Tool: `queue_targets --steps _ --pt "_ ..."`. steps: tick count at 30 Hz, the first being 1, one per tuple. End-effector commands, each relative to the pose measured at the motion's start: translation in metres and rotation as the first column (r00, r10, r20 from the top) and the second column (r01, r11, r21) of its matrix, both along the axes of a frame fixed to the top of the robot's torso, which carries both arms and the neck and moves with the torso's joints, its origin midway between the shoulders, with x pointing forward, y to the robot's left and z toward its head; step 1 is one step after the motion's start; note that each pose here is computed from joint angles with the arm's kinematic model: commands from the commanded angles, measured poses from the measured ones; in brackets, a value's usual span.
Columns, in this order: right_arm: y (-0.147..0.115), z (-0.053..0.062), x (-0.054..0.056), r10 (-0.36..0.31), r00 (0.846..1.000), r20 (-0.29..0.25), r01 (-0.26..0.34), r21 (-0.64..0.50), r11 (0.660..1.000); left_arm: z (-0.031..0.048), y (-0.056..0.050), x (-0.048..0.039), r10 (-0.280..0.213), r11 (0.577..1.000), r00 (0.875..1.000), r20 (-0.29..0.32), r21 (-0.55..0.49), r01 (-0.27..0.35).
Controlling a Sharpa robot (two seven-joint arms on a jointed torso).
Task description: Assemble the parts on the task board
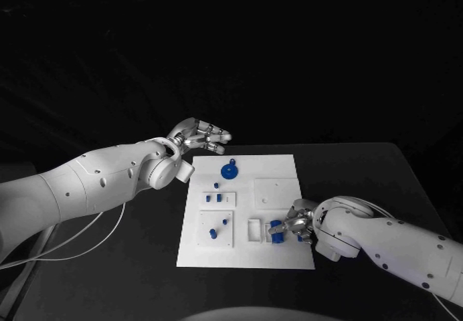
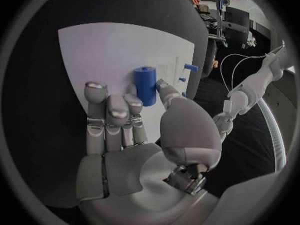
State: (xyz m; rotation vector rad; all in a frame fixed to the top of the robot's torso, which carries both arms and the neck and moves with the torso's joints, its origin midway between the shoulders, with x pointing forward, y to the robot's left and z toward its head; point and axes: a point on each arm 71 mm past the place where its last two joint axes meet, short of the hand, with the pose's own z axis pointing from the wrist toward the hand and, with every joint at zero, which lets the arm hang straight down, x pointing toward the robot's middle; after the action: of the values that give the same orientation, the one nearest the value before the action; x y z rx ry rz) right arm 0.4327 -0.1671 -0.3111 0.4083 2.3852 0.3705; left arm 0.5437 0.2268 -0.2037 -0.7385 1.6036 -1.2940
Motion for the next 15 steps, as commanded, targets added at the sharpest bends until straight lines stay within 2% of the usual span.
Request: queue_targets --steps 1,10,15 --pt "0.0024 -0.0179 -0.0118 0.024 0.997 -0.067 -0.027 -0.041 0.999 0.0002 -0.0031 -0.0008 -0.021 1.0 1.0 -0.004 -0.004 0.021" --pt "0.0037 -0.0195 -0.012 0.039 0.998 -0.045 -0.042 -0.052 0.998 -0.0002 -0.0032 -0.0008 -0.022 1.0 1.0 -0.009 -0.002 0.022" --pt "0.0021 -0.0186 -0.011 0.026 0.999 -0.023 -0.027 -0.054 0.998 -0.0004 -0.0034 -0.0007 -0.022 1.0 1.0 -0.012 -0.001 0.022"
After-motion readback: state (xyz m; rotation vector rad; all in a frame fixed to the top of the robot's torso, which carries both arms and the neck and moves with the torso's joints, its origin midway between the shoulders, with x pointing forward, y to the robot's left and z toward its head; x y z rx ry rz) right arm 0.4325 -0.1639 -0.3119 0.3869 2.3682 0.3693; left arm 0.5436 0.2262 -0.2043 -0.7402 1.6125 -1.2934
